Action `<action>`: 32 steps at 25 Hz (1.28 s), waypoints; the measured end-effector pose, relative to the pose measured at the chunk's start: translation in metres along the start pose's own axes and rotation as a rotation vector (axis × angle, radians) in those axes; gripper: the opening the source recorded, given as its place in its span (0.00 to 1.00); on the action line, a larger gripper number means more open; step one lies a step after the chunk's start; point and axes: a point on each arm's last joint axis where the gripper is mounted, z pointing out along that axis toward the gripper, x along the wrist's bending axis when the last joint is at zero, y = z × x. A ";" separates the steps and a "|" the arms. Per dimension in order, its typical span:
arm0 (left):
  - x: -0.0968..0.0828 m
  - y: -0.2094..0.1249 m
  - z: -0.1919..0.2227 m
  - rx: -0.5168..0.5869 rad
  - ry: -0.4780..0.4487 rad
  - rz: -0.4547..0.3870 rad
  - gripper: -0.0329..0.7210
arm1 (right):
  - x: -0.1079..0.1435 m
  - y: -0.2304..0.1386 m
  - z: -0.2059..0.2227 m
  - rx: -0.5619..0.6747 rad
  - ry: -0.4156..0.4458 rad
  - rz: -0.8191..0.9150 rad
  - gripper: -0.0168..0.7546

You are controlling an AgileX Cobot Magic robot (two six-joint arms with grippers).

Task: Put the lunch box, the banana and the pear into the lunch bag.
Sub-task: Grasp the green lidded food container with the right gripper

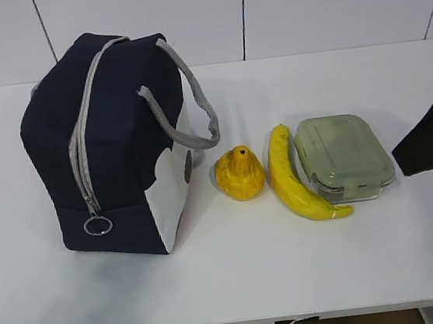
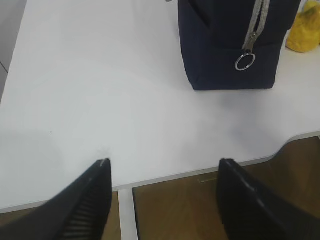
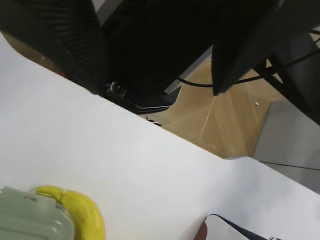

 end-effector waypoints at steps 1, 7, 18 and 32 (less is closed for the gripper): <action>0.000 0.000 0.000 0.000 0.000 0.000 0.70 | -0.002 0.001 0.001 -0.004 0.013 0.000 0.69; 0.001 0.000 0.000 0.001 0.015 0.007 0.68 | -0.028 0.009 -0.009 -0.113 0.058 0.071 0.69; 0.002 0.000 0.000 0.002 0.021 0.010 0.63 | -0.086 0.022 0.001 -0.149 0.114 0.258 0.69; 0.002 0.000 0.000 0.002 0.023 0.011 0.62 | -0.114 0.035 0.020 -0.102 0.127 0.310 0.69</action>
